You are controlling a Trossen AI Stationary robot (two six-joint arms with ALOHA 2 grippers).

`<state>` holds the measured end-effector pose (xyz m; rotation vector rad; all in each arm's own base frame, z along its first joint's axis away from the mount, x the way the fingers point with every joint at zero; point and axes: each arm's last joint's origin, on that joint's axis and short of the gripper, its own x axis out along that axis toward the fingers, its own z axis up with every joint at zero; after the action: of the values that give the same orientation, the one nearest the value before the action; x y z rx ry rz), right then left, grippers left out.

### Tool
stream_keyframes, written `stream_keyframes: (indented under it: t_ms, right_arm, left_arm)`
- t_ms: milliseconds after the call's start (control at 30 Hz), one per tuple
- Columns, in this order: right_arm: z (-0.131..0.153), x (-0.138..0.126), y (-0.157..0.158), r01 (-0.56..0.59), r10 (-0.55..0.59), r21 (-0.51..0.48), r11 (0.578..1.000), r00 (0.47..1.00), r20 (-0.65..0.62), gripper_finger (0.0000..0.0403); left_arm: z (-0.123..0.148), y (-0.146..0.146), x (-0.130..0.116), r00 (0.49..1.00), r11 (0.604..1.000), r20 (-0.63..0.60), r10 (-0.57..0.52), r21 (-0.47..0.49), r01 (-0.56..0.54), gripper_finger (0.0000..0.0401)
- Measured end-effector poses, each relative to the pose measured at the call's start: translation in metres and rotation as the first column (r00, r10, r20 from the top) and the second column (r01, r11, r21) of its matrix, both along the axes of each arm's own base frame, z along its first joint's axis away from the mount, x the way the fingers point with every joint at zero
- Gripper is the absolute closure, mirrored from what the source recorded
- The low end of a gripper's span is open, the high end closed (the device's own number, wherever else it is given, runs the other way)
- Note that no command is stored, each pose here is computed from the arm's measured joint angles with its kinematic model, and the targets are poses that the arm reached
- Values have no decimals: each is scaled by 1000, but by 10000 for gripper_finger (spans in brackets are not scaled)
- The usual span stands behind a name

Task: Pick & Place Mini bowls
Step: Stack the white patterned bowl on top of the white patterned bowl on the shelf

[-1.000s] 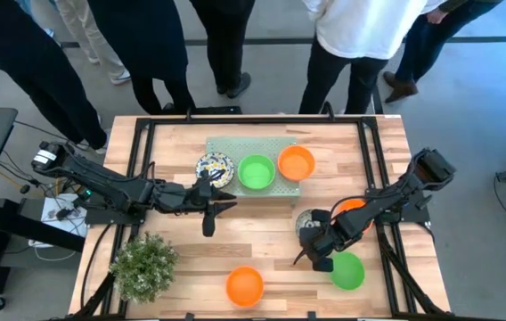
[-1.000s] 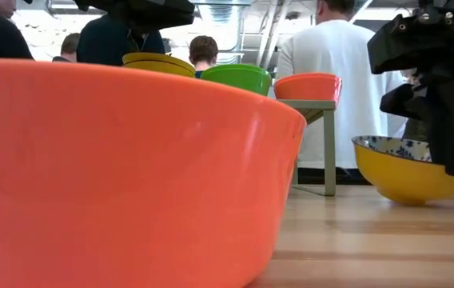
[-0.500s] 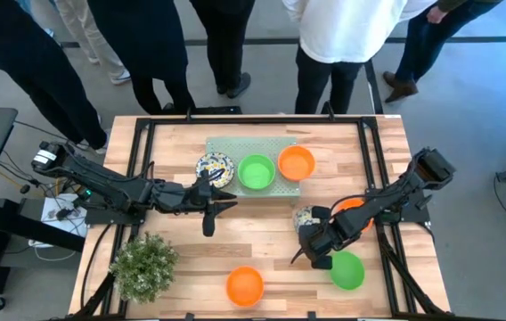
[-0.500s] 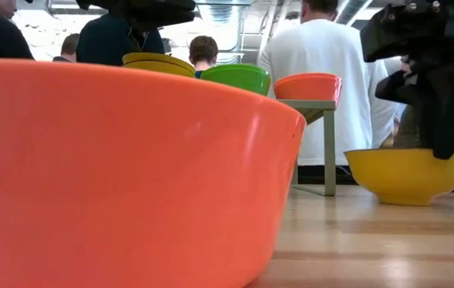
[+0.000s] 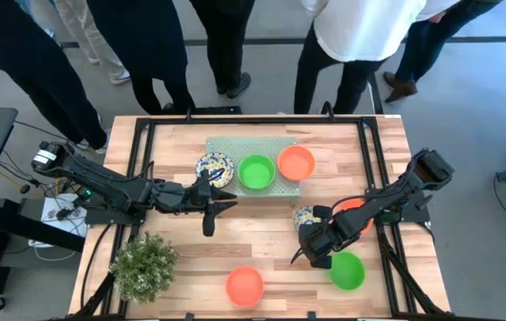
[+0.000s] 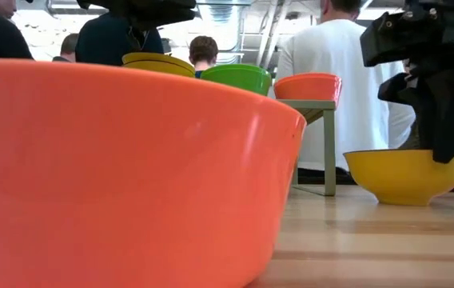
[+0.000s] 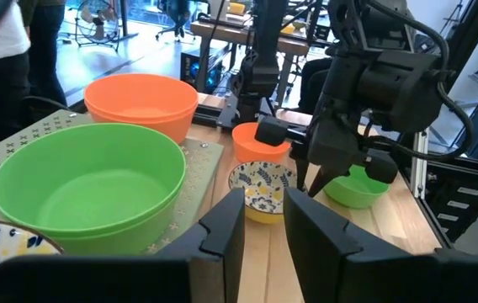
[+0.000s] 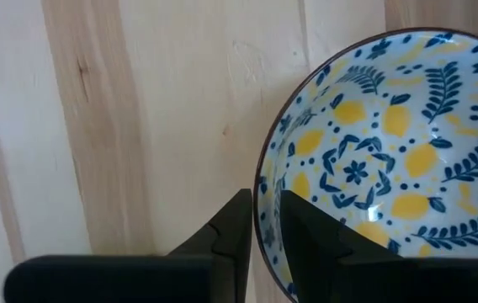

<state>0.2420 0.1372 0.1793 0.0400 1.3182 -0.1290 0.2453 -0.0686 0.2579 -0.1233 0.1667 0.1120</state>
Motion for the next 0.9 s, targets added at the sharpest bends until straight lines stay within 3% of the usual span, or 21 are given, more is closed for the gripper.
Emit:
stream_keyframes:
  t_ms: [367,567,800,900]
  right_arm:
    - [-9,3,-5,13,-15,-31,999,998,-54,348]
    - [-5,3,-4,-48,45,-63,997,998,-51,392]
    - [26,20,16,-143,142,18,990,988,53,391]
    - [38,29,21,-223,220,16,975,967,127,397]
  left_arm:
    - [2,0,0,1000,1000,16,0,-5,0,316]
    - [2,0,0,1000,1000,19,-11,-8,11,316]
    - [3,-9,-1,977,977,21,-210,22,210,316]
    - [4,-14,-2,961,954,14,-276,125,272,316]
